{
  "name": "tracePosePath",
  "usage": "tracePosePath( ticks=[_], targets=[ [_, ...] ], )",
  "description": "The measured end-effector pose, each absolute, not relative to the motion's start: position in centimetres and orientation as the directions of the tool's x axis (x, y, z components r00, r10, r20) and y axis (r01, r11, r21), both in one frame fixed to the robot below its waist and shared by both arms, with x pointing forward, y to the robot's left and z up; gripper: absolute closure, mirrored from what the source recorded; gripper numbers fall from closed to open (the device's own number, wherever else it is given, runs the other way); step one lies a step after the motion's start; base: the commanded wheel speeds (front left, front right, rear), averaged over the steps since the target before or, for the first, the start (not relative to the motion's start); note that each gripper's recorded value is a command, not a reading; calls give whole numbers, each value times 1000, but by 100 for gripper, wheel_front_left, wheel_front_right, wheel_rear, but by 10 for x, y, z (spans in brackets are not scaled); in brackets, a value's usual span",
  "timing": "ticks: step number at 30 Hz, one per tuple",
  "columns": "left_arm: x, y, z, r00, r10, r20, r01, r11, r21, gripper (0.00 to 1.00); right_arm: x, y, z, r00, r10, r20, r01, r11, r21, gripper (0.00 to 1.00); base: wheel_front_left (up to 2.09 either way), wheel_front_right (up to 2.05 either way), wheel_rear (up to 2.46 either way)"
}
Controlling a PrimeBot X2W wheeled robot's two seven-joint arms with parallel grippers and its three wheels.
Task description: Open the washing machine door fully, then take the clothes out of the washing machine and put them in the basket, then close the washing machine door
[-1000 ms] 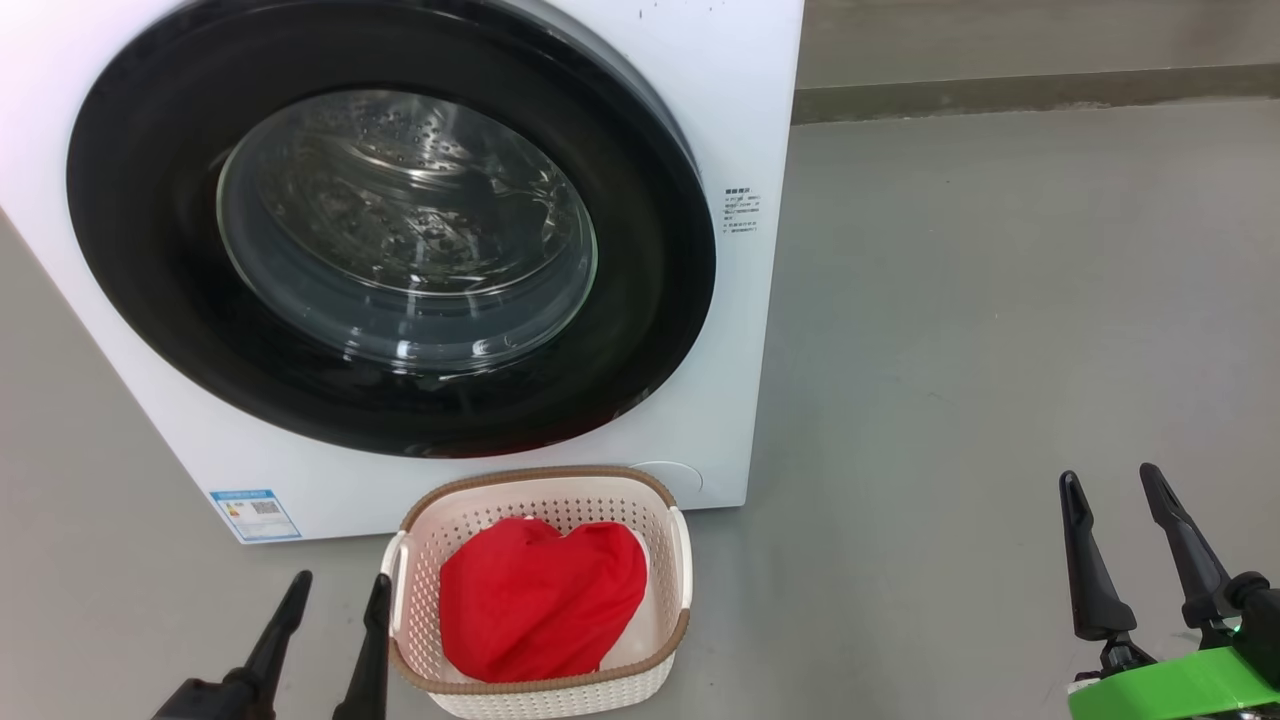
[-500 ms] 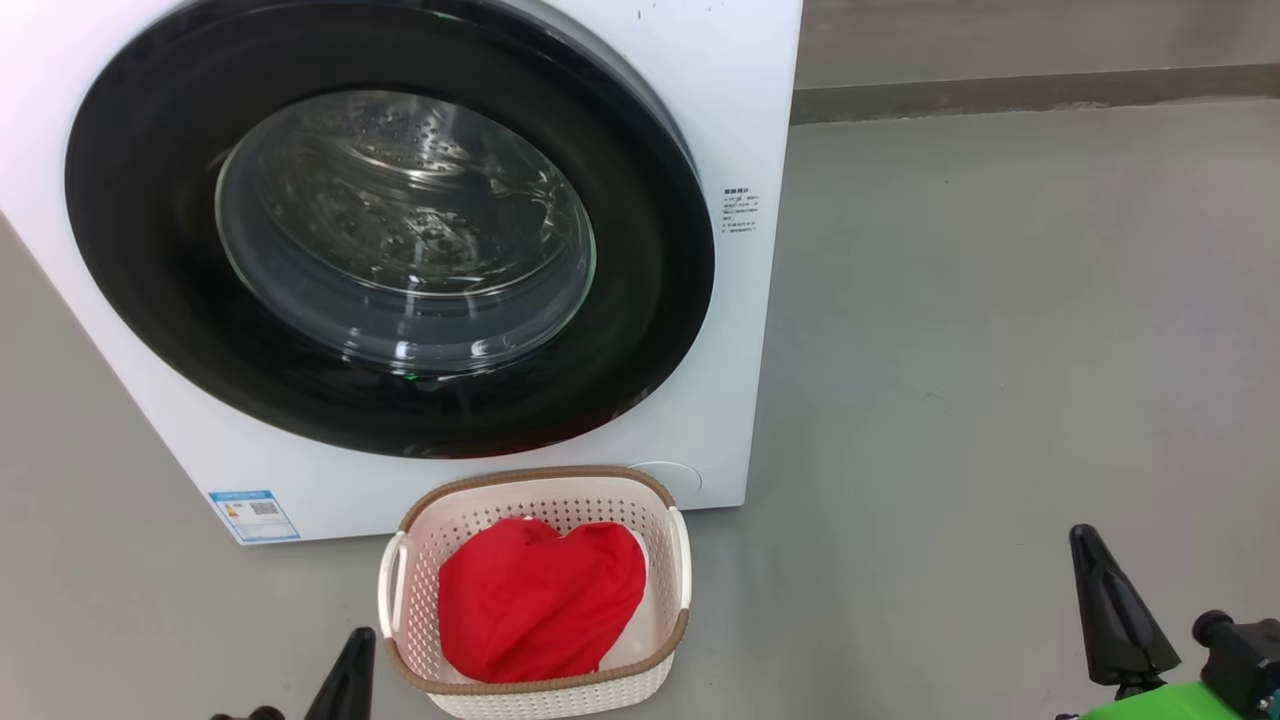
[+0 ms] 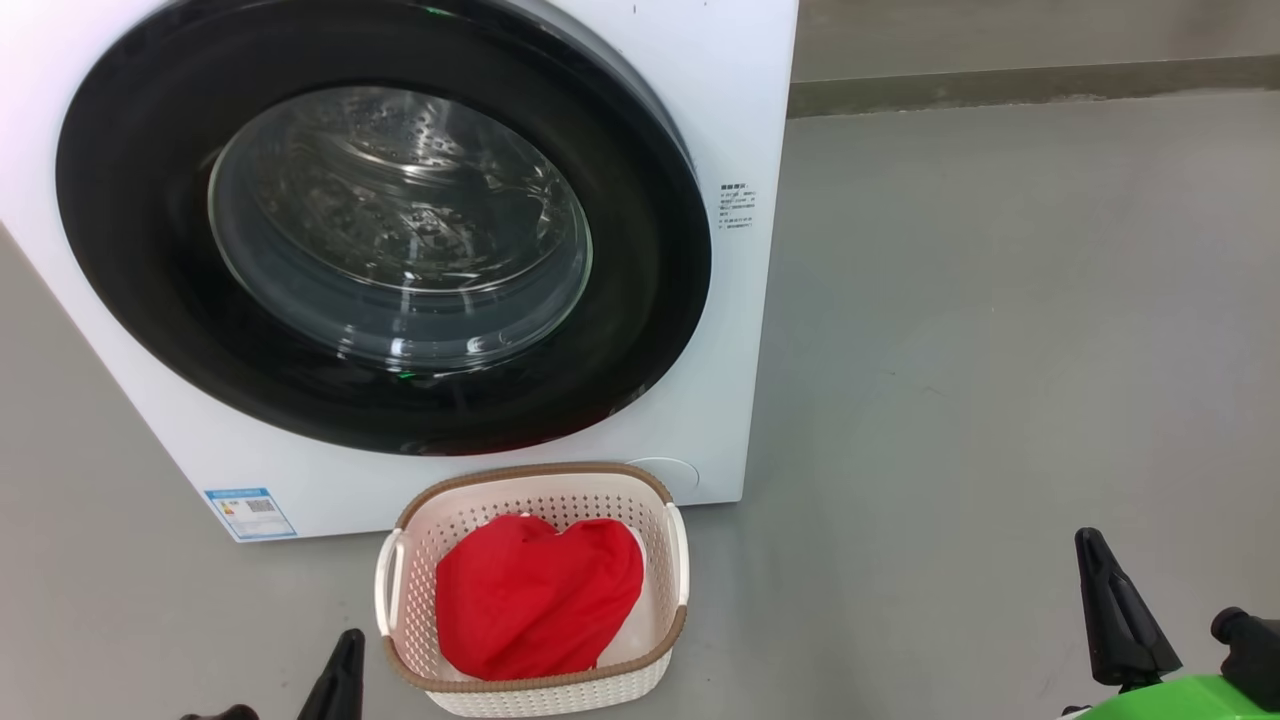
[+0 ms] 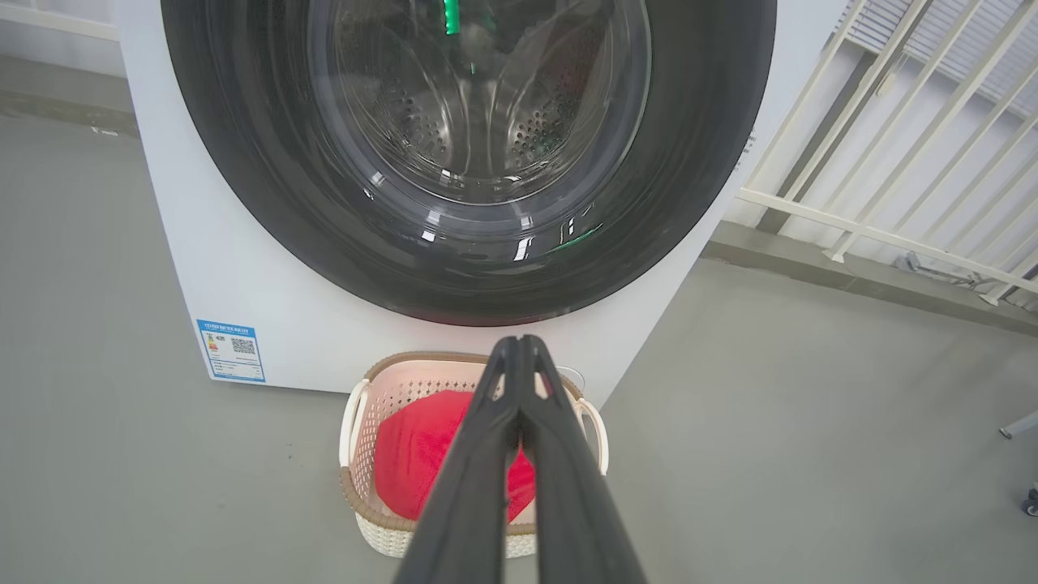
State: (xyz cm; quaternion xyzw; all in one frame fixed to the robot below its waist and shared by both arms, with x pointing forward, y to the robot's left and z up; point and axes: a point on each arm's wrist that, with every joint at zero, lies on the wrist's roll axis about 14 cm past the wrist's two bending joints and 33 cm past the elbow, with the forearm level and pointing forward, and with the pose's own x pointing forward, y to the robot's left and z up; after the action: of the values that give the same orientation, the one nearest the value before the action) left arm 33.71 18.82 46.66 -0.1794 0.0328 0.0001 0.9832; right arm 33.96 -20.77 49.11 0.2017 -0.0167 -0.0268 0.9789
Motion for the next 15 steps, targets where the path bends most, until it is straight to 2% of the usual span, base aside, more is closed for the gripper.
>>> tracePosePath(
  ticks=[15],
  targets=[
    [340, 192, 464, 996, 14, -89, -56, 868, -493, 100, 342, -211, 486, 997, -80, -11, 74, 846, 527, 100, 0, 0, 0]
  ],
)
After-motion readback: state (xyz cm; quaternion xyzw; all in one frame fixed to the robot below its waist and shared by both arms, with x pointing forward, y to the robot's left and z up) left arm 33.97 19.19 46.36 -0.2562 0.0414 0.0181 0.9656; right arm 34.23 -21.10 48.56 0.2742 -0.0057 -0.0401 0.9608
